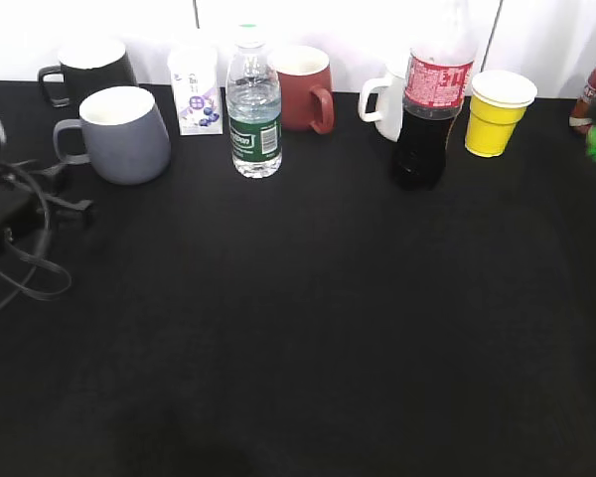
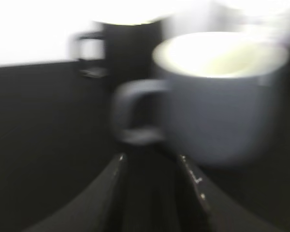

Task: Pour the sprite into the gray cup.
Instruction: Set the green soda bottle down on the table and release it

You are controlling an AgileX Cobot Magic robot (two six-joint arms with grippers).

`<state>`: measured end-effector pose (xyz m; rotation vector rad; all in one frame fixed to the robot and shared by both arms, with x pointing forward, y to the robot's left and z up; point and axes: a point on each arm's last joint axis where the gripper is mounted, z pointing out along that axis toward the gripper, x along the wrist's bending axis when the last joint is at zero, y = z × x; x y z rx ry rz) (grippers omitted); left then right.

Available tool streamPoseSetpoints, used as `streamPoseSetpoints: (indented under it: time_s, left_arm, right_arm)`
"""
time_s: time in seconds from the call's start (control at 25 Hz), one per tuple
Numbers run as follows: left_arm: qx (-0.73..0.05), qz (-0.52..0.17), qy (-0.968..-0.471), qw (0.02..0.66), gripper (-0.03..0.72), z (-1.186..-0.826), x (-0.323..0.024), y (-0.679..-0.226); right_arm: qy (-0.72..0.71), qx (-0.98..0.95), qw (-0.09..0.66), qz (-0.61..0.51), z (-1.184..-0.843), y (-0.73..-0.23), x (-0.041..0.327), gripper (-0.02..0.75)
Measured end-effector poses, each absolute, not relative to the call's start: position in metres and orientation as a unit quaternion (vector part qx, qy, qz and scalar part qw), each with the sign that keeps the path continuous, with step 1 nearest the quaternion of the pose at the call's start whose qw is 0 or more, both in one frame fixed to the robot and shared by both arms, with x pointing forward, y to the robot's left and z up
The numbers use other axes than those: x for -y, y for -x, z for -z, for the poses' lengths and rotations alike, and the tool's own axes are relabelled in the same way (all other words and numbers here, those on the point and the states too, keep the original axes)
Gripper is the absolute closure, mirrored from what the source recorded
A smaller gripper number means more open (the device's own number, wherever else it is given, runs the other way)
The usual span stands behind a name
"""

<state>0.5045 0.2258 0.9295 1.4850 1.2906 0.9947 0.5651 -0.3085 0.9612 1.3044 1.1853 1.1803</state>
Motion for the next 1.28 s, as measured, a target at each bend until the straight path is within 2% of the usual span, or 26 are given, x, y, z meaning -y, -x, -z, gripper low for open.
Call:
streamPoseSetpoints:
  time_s: [0.2,0.48,0.52,0.6,0.68,0.84,1.08,1.2,1.28]
  left_arm:
    - [-0.494,-0.375,-0.616,0.486,0.428,-0.977,-0.218,-0.482]
    - [-0.497,-0.362,-0.624,0.482,0.428,-0.985,-0.219,-0.475]
    - [-0.497,-0.362,-0.624,0.482,0.428,-0.985,-0.219,-0.475]
    - [-0.497,-0.362,-0.625,0.482,0.428,-0.985,-0.219,-0.475]
    - [-0.497,-0.362,-0.625,0.482,0.428,-0.985,-0.219,-0.475]
    - [-0.497,-0.361,-0.625,0.481,0.428,-0.985,-0.219,-0.475]
    - [-0.499,-0.357,-0.629,0.477,0.428,-0.983,-0.219,-0.475]
    - [-0.505,-0.341,-0.64,0.468,0.407,-0.987,-0.22,-0.469]
    - [-0.514,-0.31,-0.661,0.45,0.353,-0.994,-0.219,-0.461]
  right_arm:
    - [-0.536,-0.501,0.469,-0.492,-0.912,-0.614,0.331,0.326]
    - [-0.49,-0.516,0.468,-0.523,-0.884,-0.639,0.328,0.328]
    - [-0.485,-0.515,0.47,-0.527,-0.884,-0.639,0.328,0.325]
    - [-0.484,-0.515,0.47,-0.528,-0.884,-0.639,0.328,0.255]
    - [-0.484,-0.516,0.47,-0.528,-0.883,-0.639,0.327,0.138]
    - [-0.483,-0.515,0.475,-0.526,-0.898,-0.637,0.328,0.128]
    - [-0.536,-0.516,0.449,-0.495,-0.88,-0.587,0.327,0.126]
    - [-0.539,-0.516,0.452,-0.489,-0.91,-0.563,0.325,0.13]
    - [-0.561,-0.565,0.413,-0.442,-0.937,-0.552,0.321,0.141]
